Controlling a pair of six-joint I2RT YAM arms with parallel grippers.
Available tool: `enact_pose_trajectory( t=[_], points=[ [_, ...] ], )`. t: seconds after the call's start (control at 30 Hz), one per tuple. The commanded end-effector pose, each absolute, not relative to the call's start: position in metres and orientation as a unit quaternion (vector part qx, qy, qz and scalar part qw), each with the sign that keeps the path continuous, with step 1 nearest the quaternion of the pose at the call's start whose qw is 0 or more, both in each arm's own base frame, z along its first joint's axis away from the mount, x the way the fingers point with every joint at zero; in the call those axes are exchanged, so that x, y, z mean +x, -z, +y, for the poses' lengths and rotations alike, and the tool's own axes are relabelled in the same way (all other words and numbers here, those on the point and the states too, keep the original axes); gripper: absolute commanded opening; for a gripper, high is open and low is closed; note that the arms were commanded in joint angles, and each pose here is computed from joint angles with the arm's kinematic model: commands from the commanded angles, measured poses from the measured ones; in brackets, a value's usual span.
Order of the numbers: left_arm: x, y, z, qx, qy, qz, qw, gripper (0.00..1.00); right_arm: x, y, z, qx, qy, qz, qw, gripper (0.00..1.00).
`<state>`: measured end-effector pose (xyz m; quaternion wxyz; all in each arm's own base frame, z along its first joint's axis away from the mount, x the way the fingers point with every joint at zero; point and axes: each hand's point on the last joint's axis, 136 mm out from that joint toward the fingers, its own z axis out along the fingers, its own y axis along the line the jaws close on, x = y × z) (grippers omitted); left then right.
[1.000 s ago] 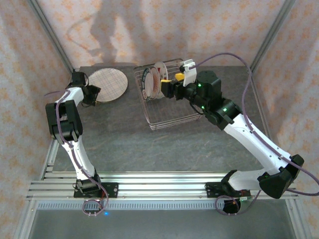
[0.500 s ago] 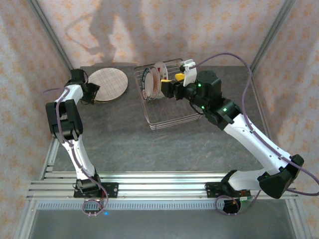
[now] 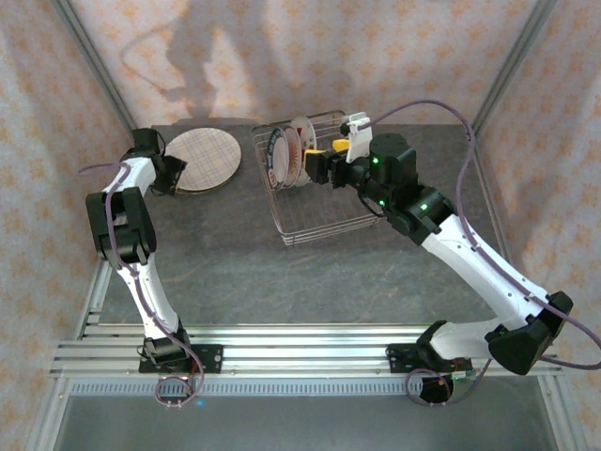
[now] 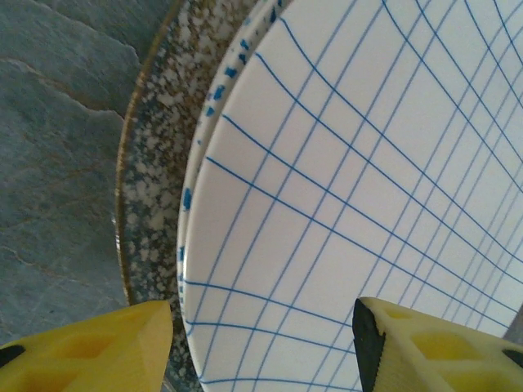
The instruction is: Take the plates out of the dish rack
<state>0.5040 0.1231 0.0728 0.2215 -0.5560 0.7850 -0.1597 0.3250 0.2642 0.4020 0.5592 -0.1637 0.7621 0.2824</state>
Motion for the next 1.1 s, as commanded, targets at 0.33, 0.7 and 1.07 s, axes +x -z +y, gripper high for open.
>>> enact_pose_trajectory(
  t=[0.33,0.7,1.07],
  points=[
    [0.468,-0.18,0.11,-0.543,0.143,0.76,0.327,0.71,0.383,-0.385,0.242,-0.054,-0.165,0.835,0.523,0.66],
    [0.437,-0.294,0.006,-0.416,0.219,0.777,0.419,0.78,0.447,-0.326,0.258,-0.029,-0.143,0.902,0.407,0.54],
    [0.353,-0.341,-0.112,-0.234,0.379,0.771,0.455,0.78,0.489,-0.271,0.276,-0.034,-0.123,0.922,0.367,0.49]
  ],
)
